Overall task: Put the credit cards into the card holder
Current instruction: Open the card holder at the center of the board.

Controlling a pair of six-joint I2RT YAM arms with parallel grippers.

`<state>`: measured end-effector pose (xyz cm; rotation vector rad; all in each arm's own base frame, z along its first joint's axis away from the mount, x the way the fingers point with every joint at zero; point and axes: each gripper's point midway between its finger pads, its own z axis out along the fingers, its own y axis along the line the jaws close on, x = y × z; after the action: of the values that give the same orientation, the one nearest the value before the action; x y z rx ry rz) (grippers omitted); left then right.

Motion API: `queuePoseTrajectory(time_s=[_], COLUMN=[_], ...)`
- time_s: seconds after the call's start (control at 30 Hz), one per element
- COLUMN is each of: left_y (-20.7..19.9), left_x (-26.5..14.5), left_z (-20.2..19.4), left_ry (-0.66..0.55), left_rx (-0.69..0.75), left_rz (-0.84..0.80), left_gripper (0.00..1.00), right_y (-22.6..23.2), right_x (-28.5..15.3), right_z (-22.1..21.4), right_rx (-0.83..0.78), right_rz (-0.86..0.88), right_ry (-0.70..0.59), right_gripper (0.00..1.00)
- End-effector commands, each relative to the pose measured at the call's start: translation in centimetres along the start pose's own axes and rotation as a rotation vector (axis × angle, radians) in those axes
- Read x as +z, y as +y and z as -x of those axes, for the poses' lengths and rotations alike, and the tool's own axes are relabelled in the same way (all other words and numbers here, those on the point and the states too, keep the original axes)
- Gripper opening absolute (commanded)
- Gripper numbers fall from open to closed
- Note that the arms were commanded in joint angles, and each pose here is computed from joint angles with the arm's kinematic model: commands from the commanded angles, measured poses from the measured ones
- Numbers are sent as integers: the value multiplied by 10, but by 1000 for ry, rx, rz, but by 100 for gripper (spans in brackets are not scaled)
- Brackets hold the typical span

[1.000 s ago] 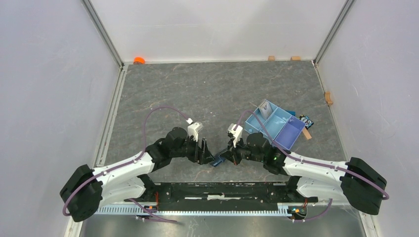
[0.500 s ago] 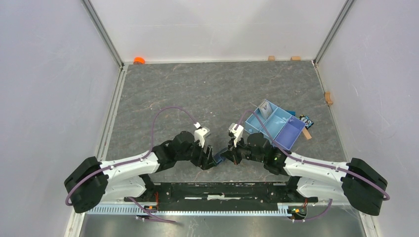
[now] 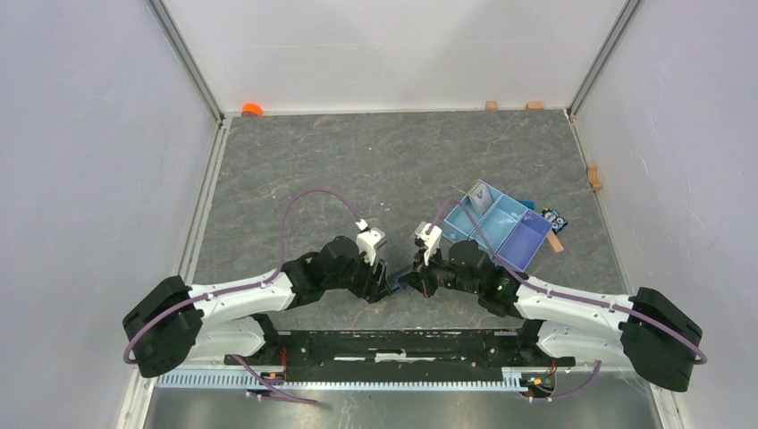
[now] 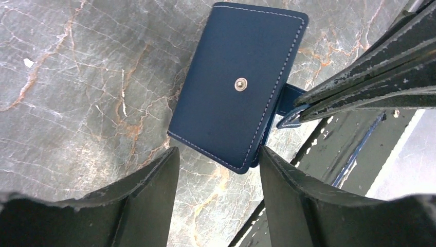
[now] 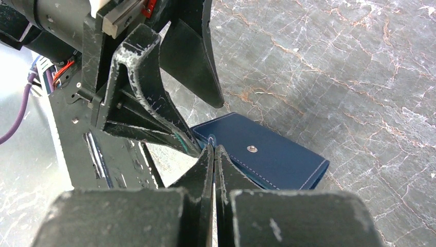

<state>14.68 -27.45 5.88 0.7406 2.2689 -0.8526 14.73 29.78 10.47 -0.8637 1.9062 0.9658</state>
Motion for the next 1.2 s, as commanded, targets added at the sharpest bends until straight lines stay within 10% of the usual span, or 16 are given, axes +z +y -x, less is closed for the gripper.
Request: queuePoseTrajectory(time_s=[0.0,1.17], left_y=[-3,-10], left_x=[-3,9], left_z=[27,33], left_ry=[-96,-87], left_rx=[46,131], left_rz=[9,-35], left_gripper=[64,51], right_y=[7,11], right_x=[-2,-6], right_z=[13,11], right_rx=[-8,2], right_rz=[28,49], right_ry=[-58,-57], right_gripper=[0,0])
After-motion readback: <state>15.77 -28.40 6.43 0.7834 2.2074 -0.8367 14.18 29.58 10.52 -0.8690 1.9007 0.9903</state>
